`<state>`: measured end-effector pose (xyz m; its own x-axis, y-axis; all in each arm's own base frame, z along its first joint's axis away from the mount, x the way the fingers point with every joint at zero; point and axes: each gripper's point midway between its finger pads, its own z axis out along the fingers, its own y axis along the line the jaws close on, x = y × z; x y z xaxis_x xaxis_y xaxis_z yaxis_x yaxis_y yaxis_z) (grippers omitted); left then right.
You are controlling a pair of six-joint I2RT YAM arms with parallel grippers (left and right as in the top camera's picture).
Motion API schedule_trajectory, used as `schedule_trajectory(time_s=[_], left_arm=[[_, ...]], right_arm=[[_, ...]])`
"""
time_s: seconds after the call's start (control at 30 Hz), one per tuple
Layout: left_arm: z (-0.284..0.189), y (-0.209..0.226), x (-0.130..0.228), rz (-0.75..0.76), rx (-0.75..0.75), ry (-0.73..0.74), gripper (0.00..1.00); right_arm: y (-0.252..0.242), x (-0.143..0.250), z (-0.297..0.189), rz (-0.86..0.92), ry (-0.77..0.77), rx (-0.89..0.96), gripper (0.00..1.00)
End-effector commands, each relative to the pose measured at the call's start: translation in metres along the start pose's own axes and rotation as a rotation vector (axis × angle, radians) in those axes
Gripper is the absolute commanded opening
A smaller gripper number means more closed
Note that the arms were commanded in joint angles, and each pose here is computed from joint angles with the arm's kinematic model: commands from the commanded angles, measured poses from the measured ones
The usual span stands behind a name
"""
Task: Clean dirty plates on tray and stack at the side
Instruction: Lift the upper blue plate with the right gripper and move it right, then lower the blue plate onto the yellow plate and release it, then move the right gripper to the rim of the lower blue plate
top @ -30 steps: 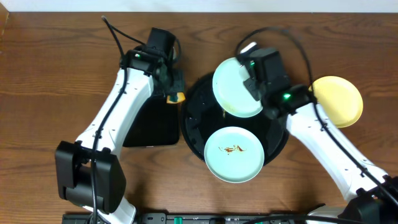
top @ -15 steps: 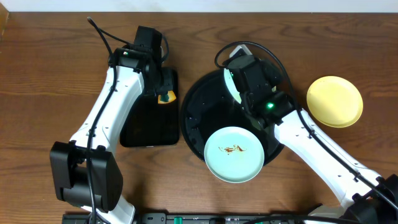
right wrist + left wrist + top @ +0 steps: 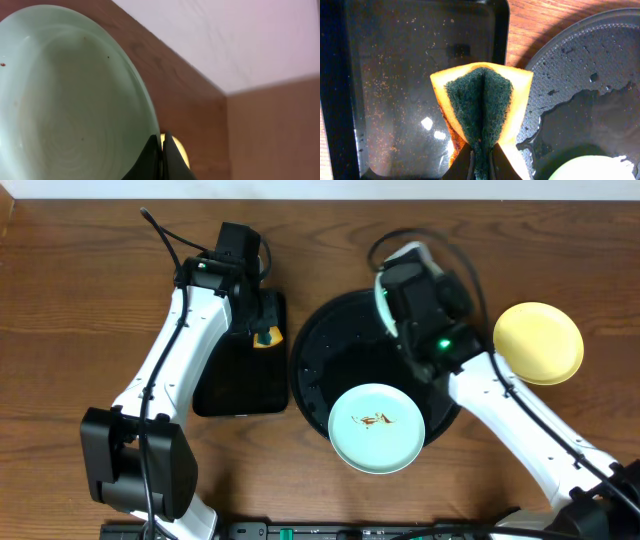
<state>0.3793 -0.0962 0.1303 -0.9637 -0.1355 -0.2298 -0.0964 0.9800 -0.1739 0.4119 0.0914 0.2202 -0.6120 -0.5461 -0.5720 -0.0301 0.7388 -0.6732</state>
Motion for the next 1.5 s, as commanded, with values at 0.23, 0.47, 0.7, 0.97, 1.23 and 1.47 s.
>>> schedule_trajectory(time_s=[0.23,0.47,0.7,0.97,1.23,1.47], left_arm=[[-0.006,0.005,0.000,-0.008,-0.015,-0.012,0.07],[-0.006,0.005,0.000,-0.008,-0.015,-0.012,0.07],[-0.006,0.005,0.000,-0.008,-0.015,-0.012,0.07],[-0.006,0.005,0.000,-0.008,-0.015,-0.011,0.07],[-0.006,0.005,0.000,-0.008,-0.015,-0.012,0.07],[-0.006,0.005,0.000,-0.008,-0.015,-0.012,0.07]], right_arm=[[-0.082,0.087,0.040,0.547,0.262,0.111,0.01],[-0.120,0.168,0.068,0.773,0.480,0.095,0.01],[-0.136,0.230,0.092,0.908,0.620,0.086,0.01],[-0.122,0.252,0.115,0.982,0.670,0.003,0.09],[-0.078,0.173,0.110,0.900,0.431,-0.449,0.41],[0.012,0.121,0.041,0.741,0.425,-0.904,0.44]])
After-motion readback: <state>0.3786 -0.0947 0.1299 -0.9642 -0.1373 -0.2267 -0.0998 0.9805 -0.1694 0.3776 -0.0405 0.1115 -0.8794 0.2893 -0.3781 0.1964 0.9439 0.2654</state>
